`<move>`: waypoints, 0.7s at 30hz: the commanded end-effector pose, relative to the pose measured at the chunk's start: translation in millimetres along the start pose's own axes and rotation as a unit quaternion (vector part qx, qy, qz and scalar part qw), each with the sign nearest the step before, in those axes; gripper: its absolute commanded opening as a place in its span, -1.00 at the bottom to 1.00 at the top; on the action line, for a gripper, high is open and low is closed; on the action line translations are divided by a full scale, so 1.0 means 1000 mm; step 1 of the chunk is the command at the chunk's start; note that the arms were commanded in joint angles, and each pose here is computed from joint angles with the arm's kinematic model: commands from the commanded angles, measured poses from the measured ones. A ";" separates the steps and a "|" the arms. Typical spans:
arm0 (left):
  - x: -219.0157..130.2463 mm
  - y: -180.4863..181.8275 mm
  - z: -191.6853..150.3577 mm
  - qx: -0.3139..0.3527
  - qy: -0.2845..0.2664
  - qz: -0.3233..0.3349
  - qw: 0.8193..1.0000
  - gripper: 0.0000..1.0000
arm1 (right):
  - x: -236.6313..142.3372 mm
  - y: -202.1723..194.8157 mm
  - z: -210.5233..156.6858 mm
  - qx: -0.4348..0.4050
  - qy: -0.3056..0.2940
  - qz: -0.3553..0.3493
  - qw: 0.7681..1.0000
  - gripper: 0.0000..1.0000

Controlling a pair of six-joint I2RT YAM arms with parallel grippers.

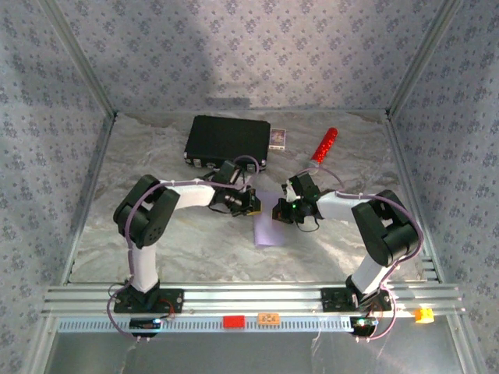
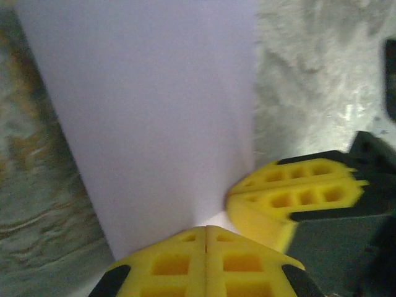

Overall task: Fold a paper plane with a square sheet of paper (pick it up from the middle)
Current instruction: First fold the square sheet of paper in half at the center of the table.

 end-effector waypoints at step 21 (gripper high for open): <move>-0.007 0.002 0.021 0.004 -0.013 -0.012 1.000 -1.00 | 0.011 -0.038 -0.032 0.034 0.057 -0.115 0.991 -1.00</move>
Point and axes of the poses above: each hand's point on the last joint's axis, 136 mm out from that joint toward the fingers, its own x axis out along the fingers, its own y axis along the line the jaws close on, z = x × y, the point moved 8 cm from there along -x, back along the fingers, and after that the axes turned 6 degrees about -x, right-handed, at the moved point
